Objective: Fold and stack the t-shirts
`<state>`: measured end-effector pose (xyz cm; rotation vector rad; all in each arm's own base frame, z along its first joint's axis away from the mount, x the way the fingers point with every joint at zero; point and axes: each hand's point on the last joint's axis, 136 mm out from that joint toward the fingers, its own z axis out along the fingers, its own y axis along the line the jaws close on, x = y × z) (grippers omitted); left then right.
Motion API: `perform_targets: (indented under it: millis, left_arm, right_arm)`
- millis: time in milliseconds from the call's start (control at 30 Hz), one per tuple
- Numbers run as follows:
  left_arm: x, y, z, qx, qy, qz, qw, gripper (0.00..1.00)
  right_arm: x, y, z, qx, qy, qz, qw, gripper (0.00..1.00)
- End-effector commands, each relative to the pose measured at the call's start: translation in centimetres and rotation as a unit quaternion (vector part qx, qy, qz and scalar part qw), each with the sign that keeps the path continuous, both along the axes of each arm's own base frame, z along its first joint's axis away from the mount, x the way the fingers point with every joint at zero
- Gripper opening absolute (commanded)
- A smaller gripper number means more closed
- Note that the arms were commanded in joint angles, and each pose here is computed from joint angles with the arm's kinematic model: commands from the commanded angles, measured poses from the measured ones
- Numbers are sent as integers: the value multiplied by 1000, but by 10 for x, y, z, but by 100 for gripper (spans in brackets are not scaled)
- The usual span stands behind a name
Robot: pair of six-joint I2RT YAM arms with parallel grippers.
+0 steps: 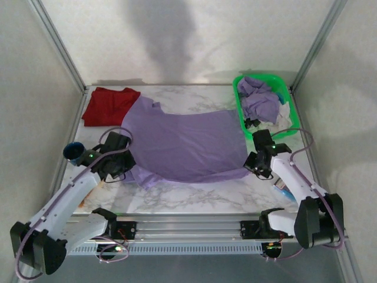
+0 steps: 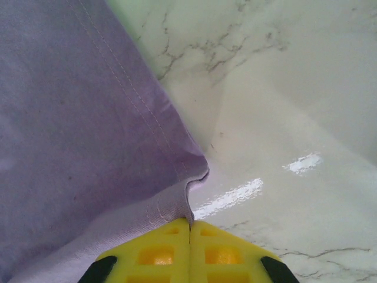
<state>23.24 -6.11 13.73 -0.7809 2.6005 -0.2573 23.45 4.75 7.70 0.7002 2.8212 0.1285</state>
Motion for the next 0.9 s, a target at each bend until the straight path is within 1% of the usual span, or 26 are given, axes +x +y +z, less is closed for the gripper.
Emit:
perform_targets:
  millis: [0, 67, 133, 200, 333, 567, 700, 867]
  left_arm:
    - [23, -6, -2, -4, -7, -48, 999, 0]
    - [35, 0, -3, 15, 1, -54, 998, 0]
    - [46, 8, -2, 48, 6, -54, 997, 0]
    - [58, 9, 0, 60, 5, -57, 997, 0]
    - [82, 4, 1, 55, -7, -66, 996, 0]
    - [112, 9, -7, 62, 4, -77, 995, 0]
    - [126, 13, -12, 71, 12, -81, 994, 0]
    - [137, 21, -19, 74, 23, -84, 993, 0]
  right_arm:
    - [16, 2, 10, -5, -8, 27, 1000, 0]
    - [25, 3, 10, -6, -14, 33, 999, 0]
    - [33, 5, 8, -3, -18, 37, 999, 0]
    - [39, 6, 4, -3, -10, 41, 999, 0]
    - [50, 4, 1, -11, -5, 42, 999, 0]
    - [63, 6, -3, -11, 5, 52, 999, 0]
    - [68, 5, -11, -15, 22, 57, 998, 0]
    - [75, -3, -15, -33, 19, 52, 998, 0]
